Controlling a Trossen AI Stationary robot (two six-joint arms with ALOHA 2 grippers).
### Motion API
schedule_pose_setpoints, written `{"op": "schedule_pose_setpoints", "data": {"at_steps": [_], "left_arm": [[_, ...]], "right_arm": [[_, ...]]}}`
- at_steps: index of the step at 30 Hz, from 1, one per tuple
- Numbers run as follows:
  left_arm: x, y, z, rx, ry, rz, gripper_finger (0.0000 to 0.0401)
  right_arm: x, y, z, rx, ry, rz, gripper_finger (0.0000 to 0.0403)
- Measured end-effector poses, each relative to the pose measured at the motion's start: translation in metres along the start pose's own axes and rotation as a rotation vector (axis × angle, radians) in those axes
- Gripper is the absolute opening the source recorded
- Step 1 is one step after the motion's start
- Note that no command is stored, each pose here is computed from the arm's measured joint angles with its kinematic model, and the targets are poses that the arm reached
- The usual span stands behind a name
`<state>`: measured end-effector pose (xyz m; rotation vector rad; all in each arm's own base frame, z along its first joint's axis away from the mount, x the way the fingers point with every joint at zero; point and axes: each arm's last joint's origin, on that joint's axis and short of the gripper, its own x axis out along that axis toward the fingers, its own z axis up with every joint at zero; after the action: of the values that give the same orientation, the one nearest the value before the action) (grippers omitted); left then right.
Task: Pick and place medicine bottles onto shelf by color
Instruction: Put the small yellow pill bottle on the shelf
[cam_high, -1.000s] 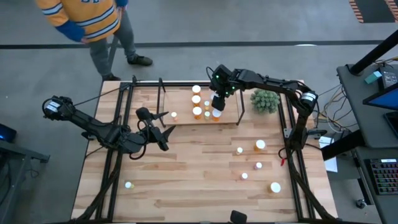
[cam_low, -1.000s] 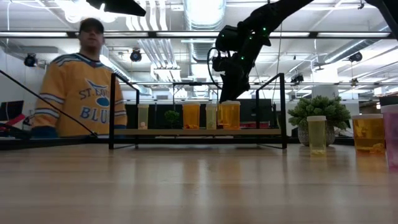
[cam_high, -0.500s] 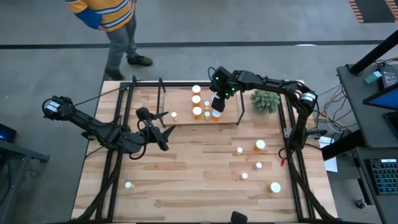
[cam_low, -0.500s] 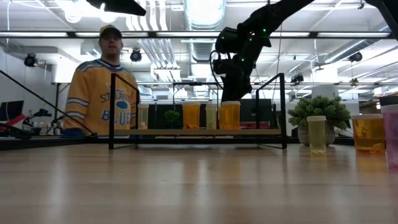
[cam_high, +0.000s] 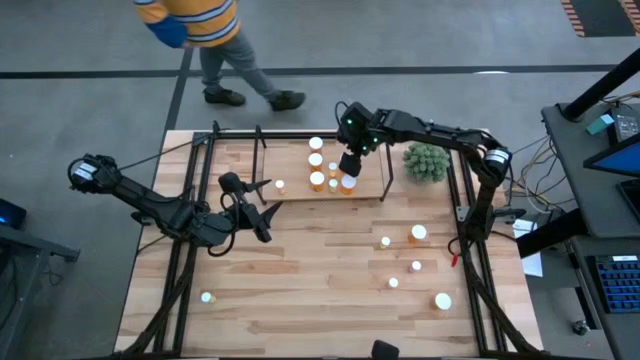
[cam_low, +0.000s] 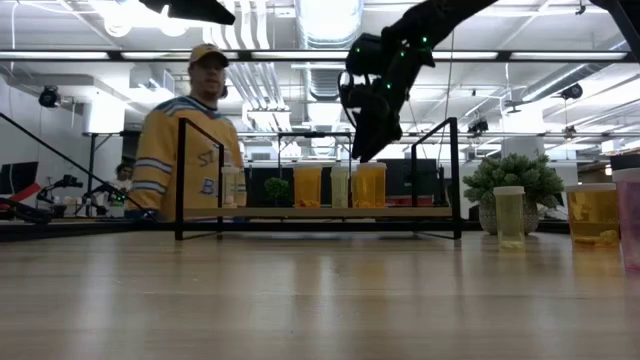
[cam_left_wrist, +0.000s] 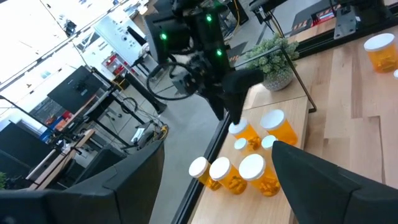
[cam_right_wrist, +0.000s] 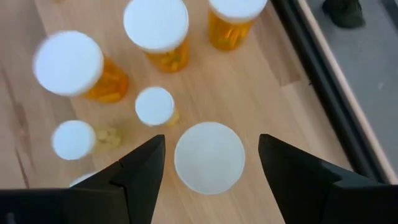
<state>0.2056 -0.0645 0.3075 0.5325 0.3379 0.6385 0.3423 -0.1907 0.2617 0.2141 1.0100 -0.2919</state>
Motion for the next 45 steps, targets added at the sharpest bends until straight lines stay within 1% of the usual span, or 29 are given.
{"op": "schedule_pose_setpoints", "data": {"at_steps": [5, 8, 12, 16, 20, 24, 26, 30, 34, 38, 43, 45], "left_arm": [[0.000, 0.000, 0.000, -0.001, 0.000, 0.000, 0.0280], [0.000, 0.000, 0.000, -0.006, -0.002, -0.001, 0.0280], [0.000, 0.000, 0.000, -0.011, -0.004, -0.004, 0.0280], [0.000, 0.000, 0.001, -0.021, -0.009, -0.004, 0.0280], [0.000, 0.000, 0.001, -0.050, -0.009, -0.004, 0.0280], [0.000, -0.001, 0.000, -0.100, -0.009, -0.008, 0.0280], [0.000, -0.002, 0.001, -0.123, -0.013, -0.026, 0.0280], [0.002, -0.006, 0.002, -0.134, -0.023, -0.041, 0.0280], [0.005, -0.012, 0.003, -0.148, -0.023, -0.044, 0.0280], [0.008, -0.018, 0.002, -0.160, -0.011, -0.051, 0.0280], [0.011, -0.025, 0.000, -0.190, 0.000, -0.054, 0.0280], [0.012, -0.028, 0.000, -0.184, 0.006, -0.054, 0.0280]], "right_arm": [[-0.015, 0.003, 0.008, -0.007, 0.016, 0.010, 0.0244], [-0.025, 0.012, 0.008, -0.032, 0.036, 0.020, 0.0238], [-0.042, 0.035, 0.006, -0.077, 0.012, 0.042, 0.0229], [-0.056, 0.070, -0.004, -0.137, -0.025, 0.029, 0.0226], [-0.059, 0.109, -0.024, -0.206, -0.116, 0.074, 0.0226], [-0.058, 0.143, -0.056, -0.273, -0.234, 0.113, 0.0226], [-0.055, 0.159, -0.073, -0.320, -0.312, 0.130, 0.0226], [-0.051, 0.183, -0.105, -0.406, -0.489, 0.209, 0.0226], [-0.050, 0.191, -0.129, -0.452, -0.668, 0.230, 0.0226], [-0.054, 0.186, -0.143, -0.453, -0.822, 0.243, 0.0226], [-0.060, 0.178, -0.156, -0.441, -0.864, 0.247, 0.0226], [-0.063, 0.176, -0.160, -0.437, -0.882, 0.250, 0.0226]]}}
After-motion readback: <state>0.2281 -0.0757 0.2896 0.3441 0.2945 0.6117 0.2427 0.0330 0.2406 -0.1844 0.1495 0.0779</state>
